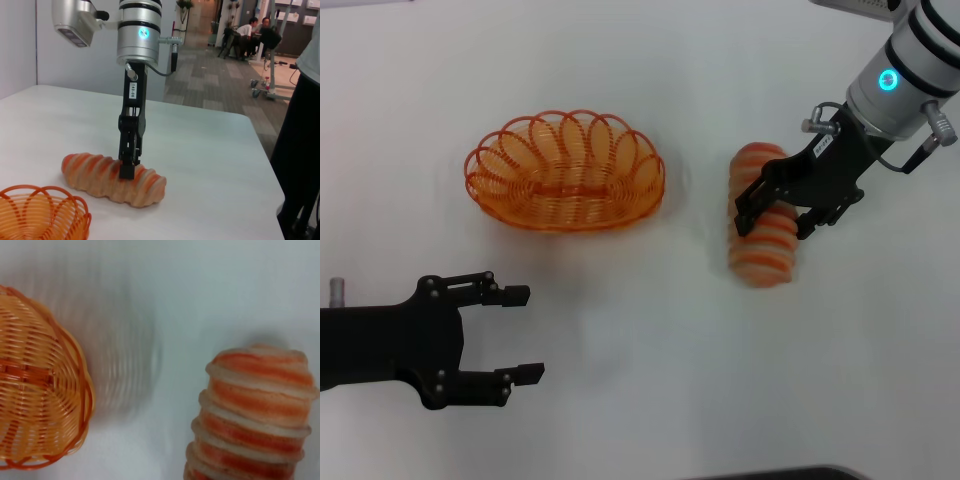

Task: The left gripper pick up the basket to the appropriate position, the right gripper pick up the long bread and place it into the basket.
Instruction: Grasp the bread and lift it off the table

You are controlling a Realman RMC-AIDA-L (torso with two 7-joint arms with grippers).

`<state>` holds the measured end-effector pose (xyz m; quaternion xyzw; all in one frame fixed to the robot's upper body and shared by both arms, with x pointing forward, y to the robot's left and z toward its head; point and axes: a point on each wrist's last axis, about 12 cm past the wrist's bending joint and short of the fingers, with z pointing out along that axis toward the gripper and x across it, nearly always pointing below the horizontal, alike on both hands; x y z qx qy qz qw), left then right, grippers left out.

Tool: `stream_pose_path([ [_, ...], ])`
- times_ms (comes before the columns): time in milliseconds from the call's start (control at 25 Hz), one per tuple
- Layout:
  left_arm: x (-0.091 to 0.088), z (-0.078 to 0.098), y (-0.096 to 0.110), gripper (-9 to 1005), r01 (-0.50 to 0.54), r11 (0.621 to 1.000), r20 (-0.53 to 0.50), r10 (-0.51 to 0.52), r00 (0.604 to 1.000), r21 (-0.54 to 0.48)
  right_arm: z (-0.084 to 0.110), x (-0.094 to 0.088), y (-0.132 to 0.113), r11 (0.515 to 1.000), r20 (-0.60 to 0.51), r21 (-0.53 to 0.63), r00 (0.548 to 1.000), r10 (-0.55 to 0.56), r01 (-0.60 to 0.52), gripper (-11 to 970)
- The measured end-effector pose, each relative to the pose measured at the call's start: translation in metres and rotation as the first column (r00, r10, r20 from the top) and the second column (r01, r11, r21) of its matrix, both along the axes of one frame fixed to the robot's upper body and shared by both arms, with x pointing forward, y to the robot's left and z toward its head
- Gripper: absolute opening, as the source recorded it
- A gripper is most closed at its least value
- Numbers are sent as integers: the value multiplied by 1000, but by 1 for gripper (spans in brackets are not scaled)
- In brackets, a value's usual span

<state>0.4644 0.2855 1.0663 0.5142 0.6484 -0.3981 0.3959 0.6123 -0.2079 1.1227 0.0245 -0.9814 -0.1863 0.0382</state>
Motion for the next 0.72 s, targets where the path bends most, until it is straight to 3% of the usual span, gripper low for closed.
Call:
stream_pose_path([
  [720,4,-3,-3,795,-11,1000,0,11,1000,6,-9,0,6,1000,20,-4,1000,-1,1,812],
])
